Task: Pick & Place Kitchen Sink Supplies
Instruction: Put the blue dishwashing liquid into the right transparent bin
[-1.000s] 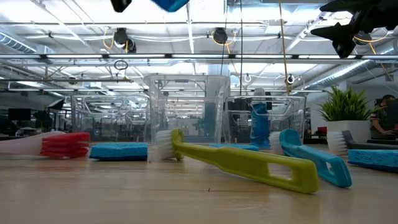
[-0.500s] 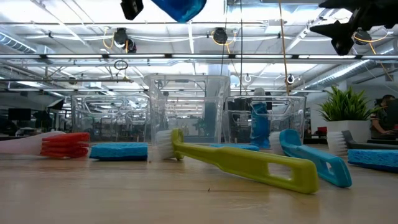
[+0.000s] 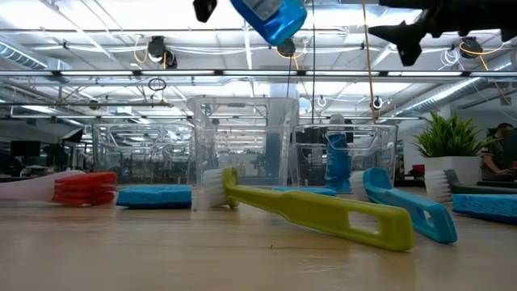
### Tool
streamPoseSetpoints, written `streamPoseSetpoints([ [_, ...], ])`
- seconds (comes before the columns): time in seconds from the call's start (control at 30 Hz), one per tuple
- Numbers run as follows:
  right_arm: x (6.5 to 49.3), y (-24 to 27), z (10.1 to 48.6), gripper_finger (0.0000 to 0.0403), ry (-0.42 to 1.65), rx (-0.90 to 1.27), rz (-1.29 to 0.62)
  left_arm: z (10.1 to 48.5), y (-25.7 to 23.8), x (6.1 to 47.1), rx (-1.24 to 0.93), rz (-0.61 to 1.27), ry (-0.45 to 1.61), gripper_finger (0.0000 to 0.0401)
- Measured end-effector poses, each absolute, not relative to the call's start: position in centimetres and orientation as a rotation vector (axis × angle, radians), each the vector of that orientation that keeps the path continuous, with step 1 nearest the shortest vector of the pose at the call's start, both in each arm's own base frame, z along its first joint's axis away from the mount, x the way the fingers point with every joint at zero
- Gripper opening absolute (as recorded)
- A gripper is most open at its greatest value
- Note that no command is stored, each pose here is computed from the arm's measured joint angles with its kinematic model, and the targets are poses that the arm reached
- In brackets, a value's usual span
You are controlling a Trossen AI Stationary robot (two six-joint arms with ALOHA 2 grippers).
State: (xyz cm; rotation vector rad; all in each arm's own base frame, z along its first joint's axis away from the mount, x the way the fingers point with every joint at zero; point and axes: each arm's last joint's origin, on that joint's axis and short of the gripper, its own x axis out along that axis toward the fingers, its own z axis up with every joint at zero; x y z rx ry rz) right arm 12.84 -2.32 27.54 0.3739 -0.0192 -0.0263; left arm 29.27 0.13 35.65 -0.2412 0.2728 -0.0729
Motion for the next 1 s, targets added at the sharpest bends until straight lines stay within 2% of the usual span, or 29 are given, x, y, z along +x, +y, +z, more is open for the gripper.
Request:
streamPoseSetpoints([
  [0.3, 14.5, -2.6, 28.0, 0.0229, -0.090, 0.306, 0.004, 37.3, 0.3, 32.7, -0.128, -0.065, 0.332, 0.0172],
  [0.53, 15.9, -2.4, 28.9, 0.0229, -0.179, 0.204, 0.048, 37.4, 0.6, 34.7, -0.120, -0.058, 0.347, 0.0172],
  [0.8, 18.0, -1.7, 30.8, 0.0229, -0.086, 0.059, 0.084, 36.9, 1.5, 35.8, -0.146, -0.030, 0.356, 0.0172],
  [1.0, 19.5, -1.4, 31.8, 0.0235, 0.045, -0.045, 0.039, 37.1, 1.6, 35.9, -0.160, -0.028, 0.335, 0.0172],
])
